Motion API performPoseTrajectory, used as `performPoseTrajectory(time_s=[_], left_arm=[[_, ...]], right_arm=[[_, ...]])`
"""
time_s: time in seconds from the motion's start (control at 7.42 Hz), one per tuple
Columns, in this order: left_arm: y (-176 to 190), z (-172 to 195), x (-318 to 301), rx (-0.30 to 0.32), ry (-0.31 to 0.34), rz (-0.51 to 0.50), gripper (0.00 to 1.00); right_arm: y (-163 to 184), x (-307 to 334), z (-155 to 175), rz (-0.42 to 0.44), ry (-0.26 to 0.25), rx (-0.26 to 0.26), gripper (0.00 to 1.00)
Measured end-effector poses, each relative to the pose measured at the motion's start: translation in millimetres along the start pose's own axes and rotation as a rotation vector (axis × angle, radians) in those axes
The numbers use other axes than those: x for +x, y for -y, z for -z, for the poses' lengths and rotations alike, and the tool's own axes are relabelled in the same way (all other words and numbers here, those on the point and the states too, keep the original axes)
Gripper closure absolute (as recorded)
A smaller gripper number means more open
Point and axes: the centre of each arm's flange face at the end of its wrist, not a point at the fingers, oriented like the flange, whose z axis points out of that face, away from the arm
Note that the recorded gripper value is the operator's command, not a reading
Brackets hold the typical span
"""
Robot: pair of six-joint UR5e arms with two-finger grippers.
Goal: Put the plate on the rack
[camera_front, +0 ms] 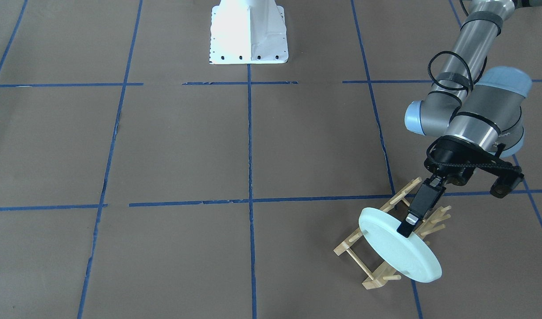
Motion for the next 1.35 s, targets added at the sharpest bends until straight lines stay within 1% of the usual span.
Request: performPoseTrajectory(time_s=[0.54,0.67,0.81,0.94,1.08,1.35], left_arm=[[2.6,-0.5,-6.5,0.004,0.013,-0.006,0.00],[7.5,1.4,-5.1,0.008,0.014,-0.038,0.00],[19.8,6.7,-1.2,0.012,0.017,-0.092,0.00],[37.8,16.4,4.2,0.007,0.039,-0.153,0.00],[55.5,30.7,12.1,-0.010,0.098,-0.229,0.00],[73.6,68.0,18.0,-0.054,0.236,-0.402,0.00]], right_arm=[[0.1,-0.2,-0.2,0.000,0.000,-0.001,0.00],[0.1,-0.3,-0.2,0.000,0.000,-0.001,0.00],[0.1,-0.3,-0.2,0.000,0.000,-0.001,0.00],[0.1,-0.3,-0.2,0.000,0.000,-0.001,0.00],[0.1,-0.3,-0.2,-0.001,0.000,-0.001,0.00],[0.1,-0.3,-0.3,-0.001,0.000,-0.001,0.00]])
